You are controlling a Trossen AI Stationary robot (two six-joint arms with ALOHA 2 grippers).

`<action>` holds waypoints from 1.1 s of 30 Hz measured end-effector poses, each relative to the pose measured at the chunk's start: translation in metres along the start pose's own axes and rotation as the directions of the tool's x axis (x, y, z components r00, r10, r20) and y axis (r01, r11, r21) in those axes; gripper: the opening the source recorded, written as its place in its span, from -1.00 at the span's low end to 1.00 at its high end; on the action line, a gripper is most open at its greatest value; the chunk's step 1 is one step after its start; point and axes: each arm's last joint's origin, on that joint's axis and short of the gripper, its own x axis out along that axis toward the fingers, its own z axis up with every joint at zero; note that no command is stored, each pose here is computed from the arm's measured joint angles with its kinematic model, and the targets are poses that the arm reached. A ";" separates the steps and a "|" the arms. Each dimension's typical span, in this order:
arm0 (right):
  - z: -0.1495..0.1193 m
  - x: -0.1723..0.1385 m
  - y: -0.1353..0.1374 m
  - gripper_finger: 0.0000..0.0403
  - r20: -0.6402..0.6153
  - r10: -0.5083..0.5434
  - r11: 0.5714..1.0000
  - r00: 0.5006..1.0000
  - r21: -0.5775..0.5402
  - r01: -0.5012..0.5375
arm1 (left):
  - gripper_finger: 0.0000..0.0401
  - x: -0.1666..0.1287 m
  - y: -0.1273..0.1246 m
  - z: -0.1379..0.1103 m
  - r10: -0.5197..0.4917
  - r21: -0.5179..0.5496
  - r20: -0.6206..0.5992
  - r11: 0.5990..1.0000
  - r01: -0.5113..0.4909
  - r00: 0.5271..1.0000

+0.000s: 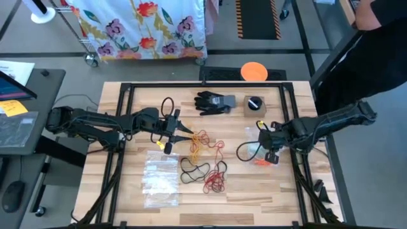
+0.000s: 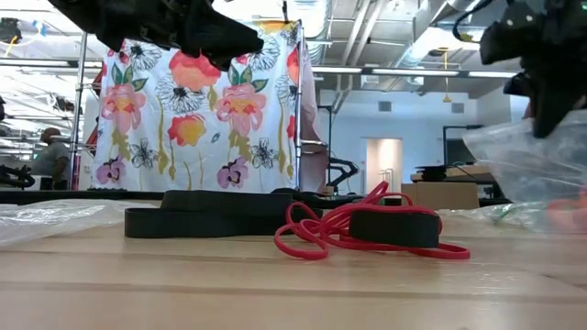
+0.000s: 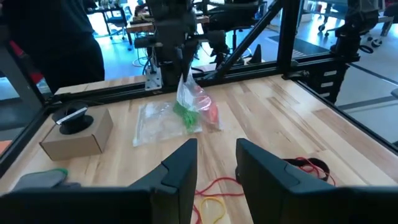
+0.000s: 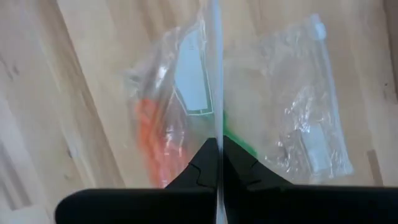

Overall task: Sort rubber bands
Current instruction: Close the transparent zip bag containing the orange rubber bands, then open the transparent zip bag

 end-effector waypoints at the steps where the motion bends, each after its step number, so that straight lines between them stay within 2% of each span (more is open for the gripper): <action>1: 0.002 -0.002 -0.001 -0.97 0.006 0.003 1.000 1.000 0.008 -0.003 | -0.47 0.000 0.000 0.000 0.000 -0.003 0.000 1.000 0.000 1.000; 6: 0.008 -0.011 -0.006 -0.96 0.010 -0.008 0.999 1.000 0.033 0.007 | -0.47 0.000 0.000 -0.001 -0.002 -0.014 -0.013 1.000 0.002 1.000; 9: 0.006 -0.011 -0.008 -0.92 -0.014 -0.017 1.000 1.000 0.000 0.017 | -0.47 0.000 0.000 -0.001 -0.003 -0.017 -0.015 1.000 0.002 1.000; 22: 0.007 -0.011 -0.008 -0.42 0.006 -0.037 0.999 0.999 -0.032 0.037 | -0.47 -0.001 -0.001 -0.002 -0.008 -0.017 -0.026 1.000 0.008 1.000; 25: 0.011 -0.011 -0.006 -0.39 0.053 -0.013 1.000 0.999 -0.027 0.014 | -0.47 -0.007 -0.006 0.005 -0.023 -0.015 -0.005 1.000 0.023 1.000; 28: 0.020 -0.012 -0.001 -0.39 0.138 0.033 0.999 0.990 -0.003 -0.033 | -0.47 -0.016 -0.017 0.007 -0.067 -0.060 -0.043 0.996 0.065 0.997; 31: 0.031 -0.014 0.004 -0.39 0.252 0.091 0.994 0.963 0.041 -0.105 | -0.47 -0.022 -0.028 0.001 -0.108 -0.165 -0.145 0.983 0.084 0.983; 33: 0.039 -0.014 0.011 -0.39 0.320 0.131 0.989 0.938 0.025 -0.146 | -0.47 -0.024 -0.033 -0.004 -0.095 -0.245 -0.218 0.969 0.040 0.971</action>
